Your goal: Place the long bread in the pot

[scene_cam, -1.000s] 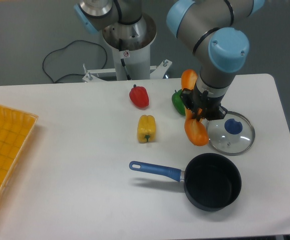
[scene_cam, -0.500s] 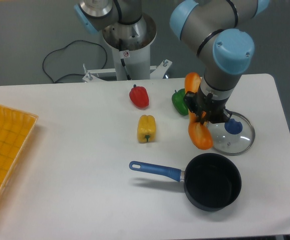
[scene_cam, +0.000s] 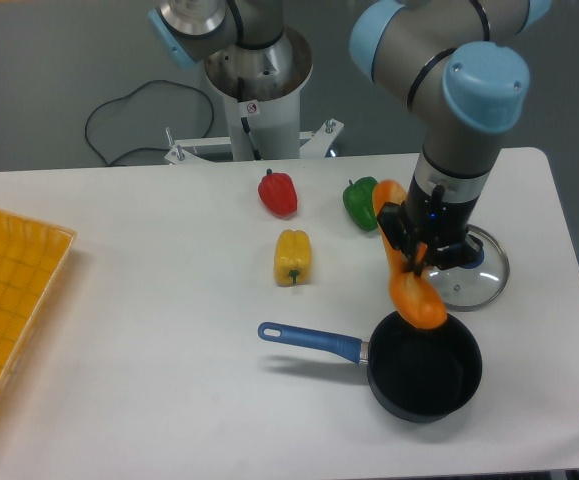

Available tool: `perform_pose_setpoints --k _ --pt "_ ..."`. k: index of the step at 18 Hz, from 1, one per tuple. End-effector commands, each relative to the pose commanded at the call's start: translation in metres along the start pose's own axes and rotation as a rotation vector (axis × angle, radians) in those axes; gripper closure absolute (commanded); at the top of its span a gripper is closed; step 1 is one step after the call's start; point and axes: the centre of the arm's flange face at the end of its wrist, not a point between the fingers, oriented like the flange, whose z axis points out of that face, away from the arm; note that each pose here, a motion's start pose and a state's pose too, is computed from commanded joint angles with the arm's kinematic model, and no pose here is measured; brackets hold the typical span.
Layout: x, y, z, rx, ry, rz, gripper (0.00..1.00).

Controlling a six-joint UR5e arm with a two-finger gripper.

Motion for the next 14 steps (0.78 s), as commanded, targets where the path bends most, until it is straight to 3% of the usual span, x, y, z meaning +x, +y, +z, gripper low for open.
perform_pose_setpoints --k 10,14 --pt "-0.025 -0.021 0.011 0.203 -0.151 -0.007 0.81" --pt "-0.035 -0.019 0.015 0.235 -0.194 -0.015 0.81"
